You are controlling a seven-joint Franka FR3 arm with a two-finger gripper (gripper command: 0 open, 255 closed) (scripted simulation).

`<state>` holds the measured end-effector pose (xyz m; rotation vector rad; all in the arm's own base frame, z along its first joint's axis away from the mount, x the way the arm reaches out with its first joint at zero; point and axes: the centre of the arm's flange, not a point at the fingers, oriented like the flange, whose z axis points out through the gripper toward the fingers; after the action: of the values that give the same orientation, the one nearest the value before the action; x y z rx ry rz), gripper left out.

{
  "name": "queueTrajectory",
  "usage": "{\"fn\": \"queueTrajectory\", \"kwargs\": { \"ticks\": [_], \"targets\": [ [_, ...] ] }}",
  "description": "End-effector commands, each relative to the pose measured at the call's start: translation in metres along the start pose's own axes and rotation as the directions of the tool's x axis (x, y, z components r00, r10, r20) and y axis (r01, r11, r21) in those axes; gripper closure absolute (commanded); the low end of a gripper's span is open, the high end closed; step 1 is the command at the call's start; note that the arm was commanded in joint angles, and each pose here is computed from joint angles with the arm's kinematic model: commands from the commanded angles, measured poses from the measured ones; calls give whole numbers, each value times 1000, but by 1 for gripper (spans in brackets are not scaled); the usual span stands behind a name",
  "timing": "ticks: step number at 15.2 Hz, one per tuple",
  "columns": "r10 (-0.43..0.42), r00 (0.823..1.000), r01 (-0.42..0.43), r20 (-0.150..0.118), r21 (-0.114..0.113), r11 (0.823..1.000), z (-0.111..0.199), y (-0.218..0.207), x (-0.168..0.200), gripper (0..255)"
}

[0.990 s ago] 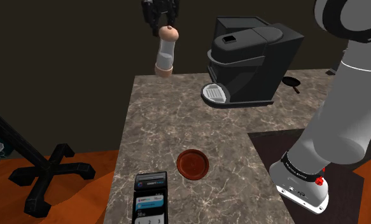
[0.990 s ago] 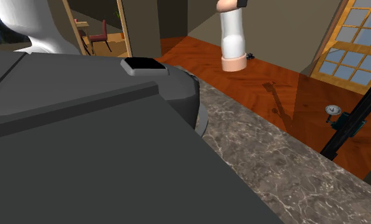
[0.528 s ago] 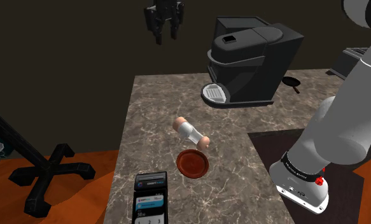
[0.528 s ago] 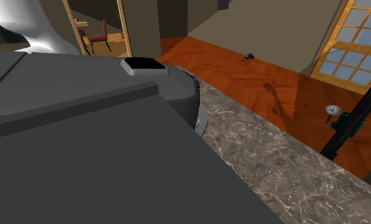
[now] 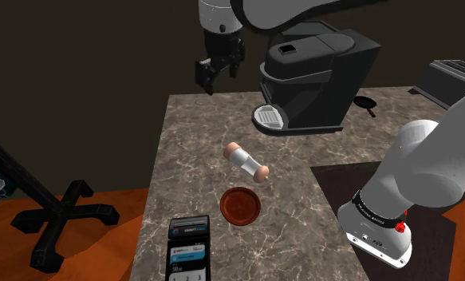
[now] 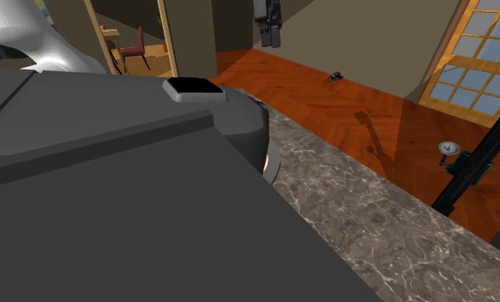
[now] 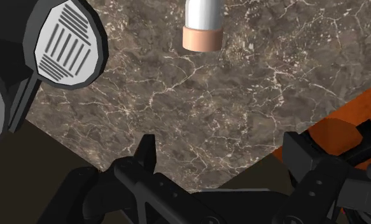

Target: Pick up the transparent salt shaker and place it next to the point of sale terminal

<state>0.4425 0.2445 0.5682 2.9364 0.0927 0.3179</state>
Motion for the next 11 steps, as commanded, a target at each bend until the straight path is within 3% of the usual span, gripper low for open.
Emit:
{"fn": "queueTrajectory", "kwargs": {
  "ticks": [1, 3, 11],
  "targets": [
    [2, 999, -4, -44, -46, 999, 18, -13, -27, 0],
    [3, 997, -8, -73, -78, 997, 32, -22, -44, 0],
    [3, 997, -8, -73, -78, 997, 72, -18, -42, 0]
  ]
}}
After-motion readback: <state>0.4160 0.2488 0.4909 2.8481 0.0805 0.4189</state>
